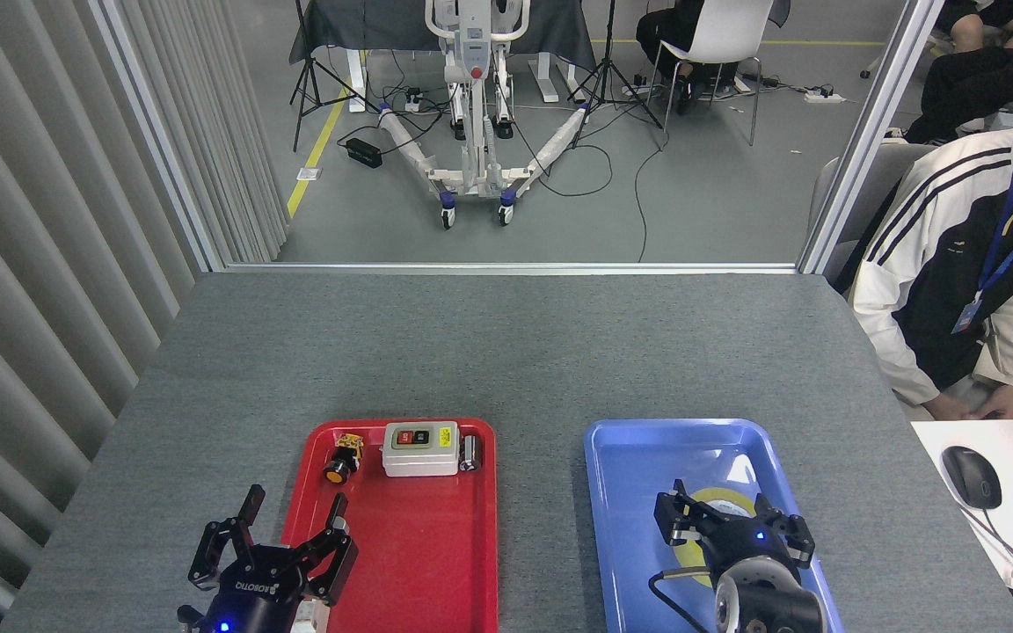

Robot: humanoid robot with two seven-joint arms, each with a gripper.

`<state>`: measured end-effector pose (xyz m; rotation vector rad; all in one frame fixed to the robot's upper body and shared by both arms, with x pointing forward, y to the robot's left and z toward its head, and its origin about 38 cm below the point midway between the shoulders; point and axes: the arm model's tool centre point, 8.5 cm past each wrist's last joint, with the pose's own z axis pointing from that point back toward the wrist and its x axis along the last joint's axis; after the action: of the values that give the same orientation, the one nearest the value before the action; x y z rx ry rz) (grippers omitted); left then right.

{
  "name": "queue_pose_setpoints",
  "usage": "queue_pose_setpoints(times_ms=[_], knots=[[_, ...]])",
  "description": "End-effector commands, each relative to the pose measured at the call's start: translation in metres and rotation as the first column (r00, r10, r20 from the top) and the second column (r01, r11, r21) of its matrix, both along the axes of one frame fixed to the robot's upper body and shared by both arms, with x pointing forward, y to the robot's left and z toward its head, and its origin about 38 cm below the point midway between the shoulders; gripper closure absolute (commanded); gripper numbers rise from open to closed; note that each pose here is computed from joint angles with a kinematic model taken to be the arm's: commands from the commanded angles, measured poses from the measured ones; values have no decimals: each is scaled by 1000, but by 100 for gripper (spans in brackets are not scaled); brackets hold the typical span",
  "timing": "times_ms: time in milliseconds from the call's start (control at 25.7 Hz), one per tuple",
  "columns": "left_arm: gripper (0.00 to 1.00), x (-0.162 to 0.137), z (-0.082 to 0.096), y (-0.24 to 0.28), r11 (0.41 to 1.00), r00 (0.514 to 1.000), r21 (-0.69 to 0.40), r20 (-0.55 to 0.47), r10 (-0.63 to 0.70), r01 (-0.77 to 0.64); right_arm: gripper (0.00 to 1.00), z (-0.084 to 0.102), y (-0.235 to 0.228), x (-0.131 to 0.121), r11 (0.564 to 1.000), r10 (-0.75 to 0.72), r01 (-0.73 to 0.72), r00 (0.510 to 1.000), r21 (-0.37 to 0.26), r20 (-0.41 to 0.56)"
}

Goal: Place and move tape with both arms

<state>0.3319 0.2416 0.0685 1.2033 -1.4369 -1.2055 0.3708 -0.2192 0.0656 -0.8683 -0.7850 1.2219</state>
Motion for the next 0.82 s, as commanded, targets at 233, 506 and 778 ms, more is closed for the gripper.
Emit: queue_pose_setpoints(times_ms=[233,506,778], knots=[[1,-1,8,0,1000,1000,-2,18,6,-6,0,9,-21,-22,988,133,-77,866,-134,483],[1,0,3,10,999,997,9,-57,48,-47,0,3,-23,-31,987,141,-84,860,-137,490],[1,-3,4,25,998,996,11,-56,66,-65,0,0,-21,-31,987,143,-91,866,-130,479]])
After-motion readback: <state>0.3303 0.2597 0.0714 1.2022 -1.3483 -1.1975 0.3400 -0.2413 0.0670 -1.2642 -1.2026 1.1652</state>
